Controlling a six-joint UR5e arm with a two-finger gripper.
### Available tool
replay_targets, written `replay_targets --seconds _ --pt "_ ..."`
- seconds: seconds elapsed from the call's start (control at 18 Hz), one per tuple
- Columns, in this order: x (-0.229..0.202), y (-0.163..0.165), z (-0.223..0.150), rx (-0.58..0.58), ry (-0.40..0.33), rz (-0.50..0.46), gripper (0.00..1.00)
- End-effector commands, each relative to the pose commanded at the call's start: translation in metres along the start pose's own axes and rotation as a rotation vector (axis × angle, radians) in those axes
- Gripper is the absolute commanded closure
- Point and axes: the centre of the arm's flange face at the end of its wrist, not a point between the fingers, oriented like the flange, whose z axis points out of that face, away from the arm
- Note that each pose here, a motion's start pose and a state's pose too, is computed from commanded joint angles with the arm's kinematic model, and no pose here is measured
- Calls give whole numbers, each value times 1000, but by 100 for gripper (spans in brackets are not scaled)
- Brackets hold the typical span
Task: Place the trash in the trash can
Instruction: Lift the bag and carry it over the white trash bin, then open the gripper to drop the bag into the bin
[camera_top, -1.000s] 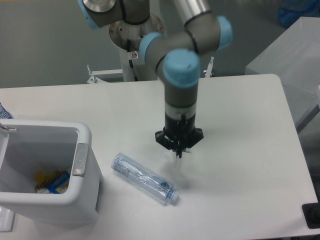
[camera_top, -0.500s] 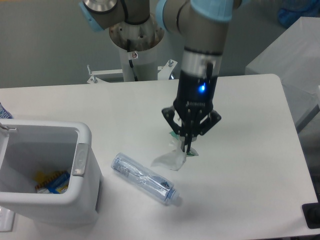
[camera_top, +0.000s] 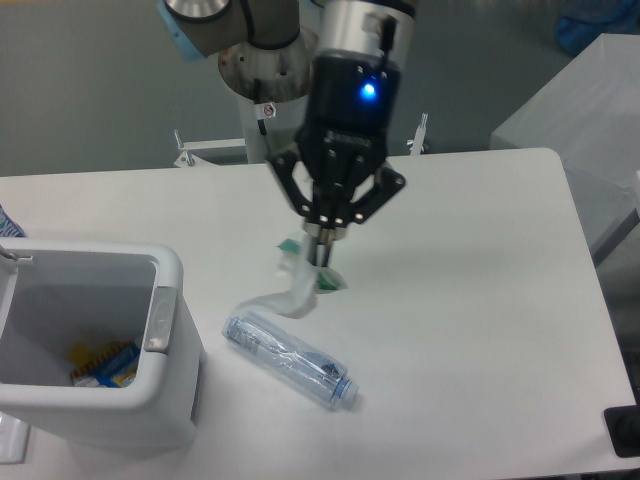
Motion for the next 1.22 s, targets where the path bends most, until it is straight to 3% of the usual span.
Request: replay_targets --seconds 0.61,1.17,1.22 --pt "98 27 35 -74 132 104 93" --pt "114 51 86 -160 173 109 84" --pt "113 52 90 -166 174 107 77"
